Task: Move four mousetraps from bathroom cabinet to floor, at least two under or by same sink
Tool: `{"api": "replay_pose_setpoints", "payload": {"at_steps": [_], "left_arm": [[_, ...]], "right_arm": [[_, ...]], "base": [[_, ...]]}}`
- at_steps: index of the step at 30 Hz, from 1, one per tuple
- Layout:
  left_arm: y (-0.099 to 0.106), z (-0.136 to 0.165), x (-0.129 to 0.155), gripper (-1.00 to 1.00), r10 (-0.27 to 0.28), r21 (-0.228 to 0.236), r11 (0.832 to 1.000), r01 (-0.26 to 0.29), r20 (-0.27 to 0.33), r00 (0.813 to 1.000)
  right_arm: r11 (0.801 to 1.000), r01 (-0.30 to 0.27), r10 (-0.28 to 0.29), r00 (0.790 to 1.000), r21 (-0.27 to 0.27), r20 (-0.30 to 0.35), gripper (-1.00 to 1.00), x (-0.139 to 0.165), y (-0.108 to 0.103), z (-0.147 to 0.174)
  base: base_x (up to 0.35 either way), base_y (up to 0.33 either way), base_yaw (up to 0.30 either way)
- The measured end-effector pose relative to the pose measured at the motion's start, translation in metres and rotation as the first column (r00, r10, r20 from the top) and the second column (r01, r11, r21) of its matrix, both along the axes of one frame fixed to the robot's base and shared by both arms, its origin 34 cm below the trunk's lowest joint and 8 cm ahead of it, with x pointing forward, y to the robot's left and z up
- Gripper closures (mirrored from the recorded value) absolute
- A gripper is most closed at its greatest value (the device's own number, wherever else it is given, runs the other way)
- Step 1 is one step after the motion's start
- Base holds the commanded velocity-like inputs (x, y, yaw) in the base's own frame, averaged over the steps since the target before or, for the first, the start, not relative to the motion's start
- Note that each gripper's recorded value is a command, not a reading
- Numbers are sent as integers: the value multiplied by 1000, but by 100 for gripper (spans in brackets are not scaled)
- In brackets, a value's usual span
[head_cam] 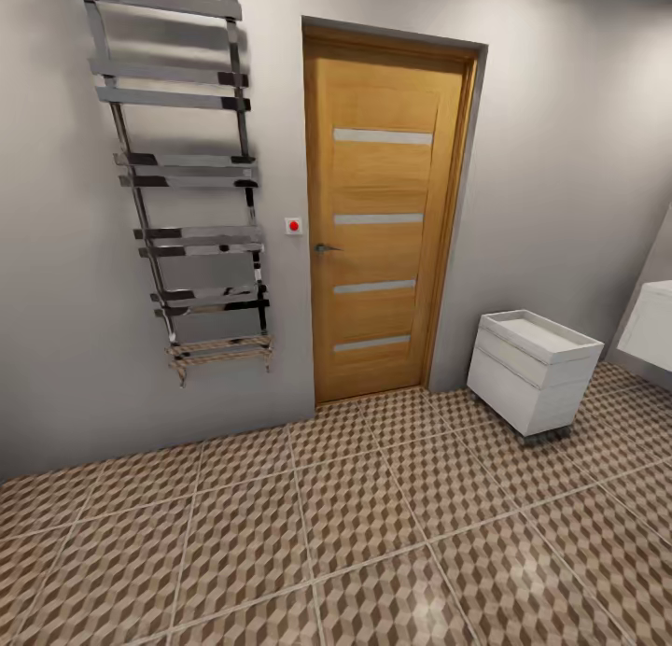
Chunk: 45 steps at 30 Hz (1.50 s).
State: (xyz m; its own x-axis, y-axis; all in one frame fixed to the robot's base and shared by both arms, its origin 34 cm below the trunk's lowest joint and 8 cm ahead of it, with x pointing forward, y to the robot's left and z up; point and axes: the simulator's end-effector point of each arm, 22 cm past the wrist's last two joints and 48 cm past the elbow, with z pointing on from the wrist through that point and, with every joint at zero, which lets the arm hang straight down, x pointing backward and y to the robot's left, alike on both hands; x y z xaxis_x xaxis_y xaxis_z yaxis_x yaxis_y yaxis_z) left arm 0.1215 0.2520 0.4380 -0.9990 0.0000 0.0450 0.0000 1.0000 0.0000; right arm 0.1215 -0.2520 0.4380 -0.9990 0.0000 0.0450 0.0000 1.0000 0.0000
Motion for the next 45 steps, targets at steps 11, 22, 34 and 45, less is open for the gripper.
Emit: {"api": "replay_pose_setpoints", "payload": {"at_steps": [11, 22, 34, 45], "left_arm": [[1, 0, 16, -100, 18, 1, 1000, -18, 39, 999], [0, 0, 22, -100, 22, -1, 1000, -22, 55, 998], [-1, 0, 23, -100, 21, -3, 1000, -21, 57, 998], [-2, 0, 23, -100, 21, -3, 1000, -21, 58, 998]], "right_arm": [[1000, -4, 4, 1000, -3, 5, -100, 2, -2, 0], [1000, -5, 5, 1000, -1, 8, -100, 3, 0, 0], [1000, -4, 4, 1000, -1, 9, -100, 3, 0, 0], [1000, -4, 4, 1000, -1, 9, -100, 3, 0, 0]], "base": [[0, 0, 0], [0, 0, 139], [0, 0, 263], [0, 0, 277]]}}
